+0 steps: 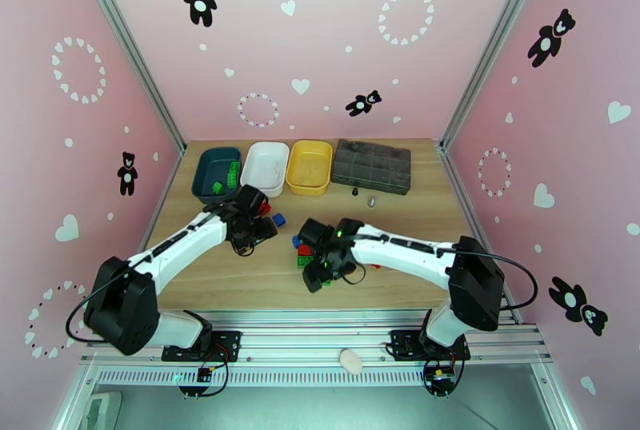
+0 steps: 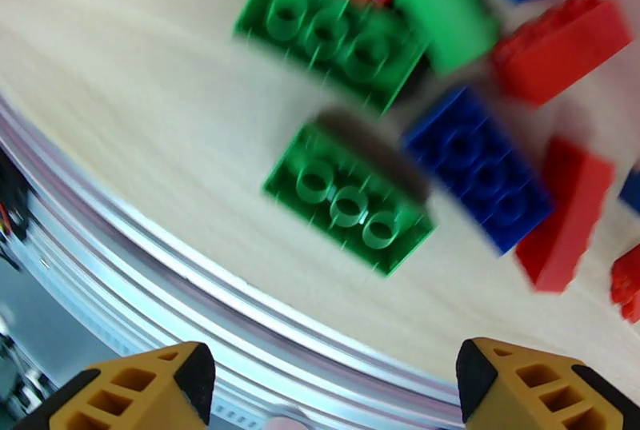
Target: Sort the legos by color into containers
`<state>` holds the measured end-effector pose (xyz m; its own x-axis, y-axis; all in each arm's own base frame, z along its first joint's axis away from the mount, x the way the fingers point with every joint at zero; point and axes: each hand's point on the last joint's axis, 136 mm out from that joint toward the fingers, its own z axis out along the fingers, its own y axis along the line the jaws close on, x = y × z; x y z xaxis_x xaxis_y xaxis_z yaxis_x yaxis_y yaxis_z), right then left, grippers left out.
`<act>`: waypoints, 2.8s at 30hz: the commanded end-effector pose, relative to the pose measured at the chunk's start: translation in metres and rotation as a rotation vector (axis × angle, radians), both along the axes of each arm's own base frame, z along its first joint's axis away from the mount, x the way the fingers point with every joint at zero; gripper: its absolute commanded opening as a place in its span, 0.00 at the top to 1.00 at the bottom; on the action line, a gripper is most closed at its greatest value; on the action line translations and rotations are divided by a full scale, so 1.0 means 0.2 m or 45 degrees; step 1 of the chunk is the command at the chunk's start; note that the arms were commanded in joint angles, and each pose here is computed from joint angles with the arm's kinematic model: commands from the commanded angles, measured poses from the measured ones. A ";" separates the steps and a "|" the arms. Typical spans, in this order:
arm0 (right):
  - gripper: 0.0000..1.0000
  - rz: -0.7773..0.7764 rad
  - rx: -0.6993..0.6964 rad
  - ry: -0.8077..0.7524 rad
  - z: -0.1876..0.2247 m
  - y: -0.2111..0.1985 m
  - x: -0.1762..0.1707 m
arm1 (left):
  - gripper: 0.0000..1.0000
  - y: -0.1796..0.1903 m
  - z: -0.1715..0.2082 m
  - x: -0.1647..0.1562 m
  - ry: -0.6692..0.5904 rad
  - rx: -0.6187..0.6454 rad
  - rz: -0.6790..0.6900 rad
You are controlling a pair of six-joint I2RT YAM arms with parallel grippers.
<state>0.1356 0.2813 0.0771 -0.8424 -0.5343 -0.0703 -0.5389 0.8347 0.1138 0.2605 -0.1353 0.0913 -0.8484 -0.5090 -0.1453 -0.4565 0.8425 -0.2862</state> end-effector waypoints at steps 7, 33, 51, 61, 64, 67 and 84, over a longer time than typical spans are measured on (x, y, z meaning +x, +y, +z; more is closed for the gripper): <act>0.17 -0.018 -0.140 0.020 -0.17 -0.02 0.00 | 0.21 0.05 0.00 -0.06 -0.039 -0.028 0.103; 0.27 -0.127 -0.204 0.054 -0.28 0.00 0.30 | 0.18 0.16 0.00 -0.06 -0.033 -0.046 0.190; 0.30 -0.134 -0.163 0.092 -0.27 0.00 0.15 | 0.18 0.15 0.00 -0.03 -0.027 -0.055 0.194; 0.50 -0.117 -0.120 0.045 -0.21 0.07 0.18 | 0.19 0.02 0.02 -0.01 0.004 -0.197 0.106; 0.56 -0.114 -0.102 0.023 -0.17 0.06 0.18 | 0.20 -0.05 0.03 0.00 0.023 -0.281 0.052; 0.61 -0.108 -0.059 -0.002 -0.10 0.08 0.19 | 0.24 -0.14 0.06 0.02 0.019 -0.385 -0.003; 0.73 -0.048 0.344 -0.086 0.23 0.16 0.29 | 0.44 -0.57 0.19 -0.03 0.168 -0.748 -0.245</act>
<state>0.1930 0.3027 0.1056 -0.8729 -0.4453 -0.1992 -0.4832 0.8455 0.2274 0.2533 -0.2291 0.1138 -0.9109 -0.3661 0.1904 -0.4002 0.6712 -0.6239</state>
